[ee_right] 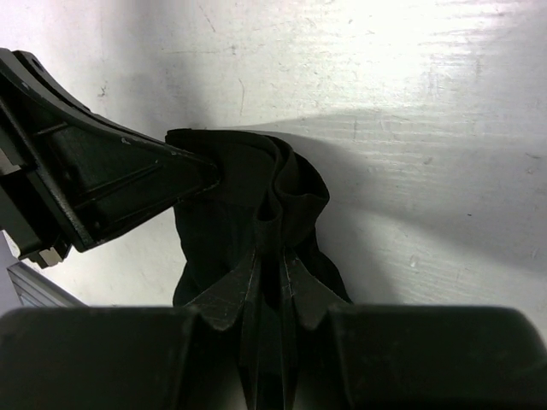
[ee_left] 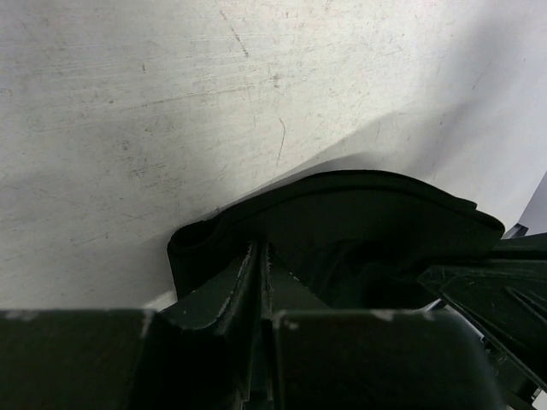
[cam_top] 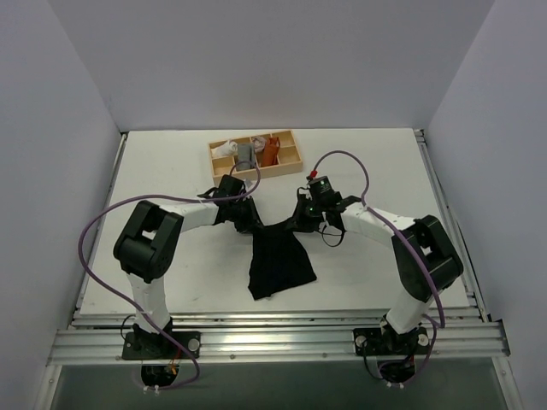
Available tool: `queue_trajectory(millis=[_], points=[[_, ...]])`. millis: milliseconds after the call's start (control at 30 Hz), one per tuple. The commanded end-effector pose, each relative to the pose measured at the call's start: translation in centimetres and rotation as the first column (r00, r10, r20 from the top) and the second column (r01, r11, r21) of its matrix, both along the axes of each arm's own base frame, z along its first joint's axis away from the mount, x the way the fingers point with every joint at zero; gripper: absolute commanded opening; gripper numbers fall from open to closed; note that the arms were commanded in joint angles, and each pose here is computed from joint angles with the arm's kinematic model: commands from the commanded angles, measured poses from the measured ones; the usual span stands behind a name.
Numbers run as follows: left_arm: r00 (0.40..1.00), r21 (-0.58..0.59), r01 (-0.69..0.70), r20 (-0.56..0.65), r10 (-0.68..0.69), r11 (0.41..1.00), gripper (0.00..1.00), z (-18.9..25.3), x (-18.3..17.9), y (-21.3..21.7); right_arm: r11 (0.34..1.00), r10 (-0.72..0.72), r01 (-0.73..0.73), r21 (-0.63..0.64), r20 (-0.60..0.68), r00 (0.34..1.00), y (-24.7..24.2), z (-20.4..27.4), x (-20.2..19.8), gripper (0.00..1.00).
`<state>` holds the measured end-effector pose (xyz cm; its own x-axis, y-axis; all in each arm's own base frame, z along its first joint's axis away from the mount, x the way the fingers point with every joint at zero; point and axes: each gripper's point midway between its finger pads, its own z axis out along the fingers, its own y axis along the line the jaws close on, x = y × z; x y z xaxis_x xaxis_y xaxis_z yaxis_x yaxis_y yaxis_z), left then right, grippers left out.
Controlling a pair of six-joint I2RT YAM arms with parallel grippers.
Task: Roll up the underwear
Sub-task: Fold the underwear
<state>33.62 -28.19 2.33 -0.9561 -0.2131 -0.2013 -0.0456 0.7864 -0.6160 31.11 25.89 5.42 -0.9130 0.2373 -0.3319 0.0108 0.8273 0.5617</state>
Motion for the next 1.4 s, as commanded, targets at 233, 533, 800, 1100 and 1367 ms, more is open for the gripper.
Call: queue_trajectory(millis=[233,533,800,1100,1367], points=[[1.0,0.052,0.001,-0.023,0.0,0.999,0.14,-3.0,-1.2,1.0,0.997,0.075,-0.075,0.016,0.019,0.997,3.6,1.1,0.7,0.0],[1.0,0.03,-0.009,-0.022,0.009,1.0,0.14,-2.4,-1.3,0.6,0.989,0.146,-0.146,0.02,0.0,0.989,7.3,-0.4,-0.4,0.0],[0.999,0.019,-0.018,-0.028,0.019,1.0,0.15,-1.2,-1.5,0.7,0.985,0.17,-0.17,0.008,-0.018,0.985,8.0,-1.9,-1.2,0.0],[0.998,0.006,-0.057,-0.03,0.058,0.998,0.33,1.9,-1.2,1.9,0.985,0.174,-0.174,-0.01,-0.01,0.985,7.5,-1.7,-1.3,0.0],[0.998,-0.103,-0.056,-0.039,0.052,0.993,0.4,3.0,-1.0,0.8,0.984,0.177,-0.177,-0.025,-0.002,0.984,7.6,-1.5,-1.0,0.0]])
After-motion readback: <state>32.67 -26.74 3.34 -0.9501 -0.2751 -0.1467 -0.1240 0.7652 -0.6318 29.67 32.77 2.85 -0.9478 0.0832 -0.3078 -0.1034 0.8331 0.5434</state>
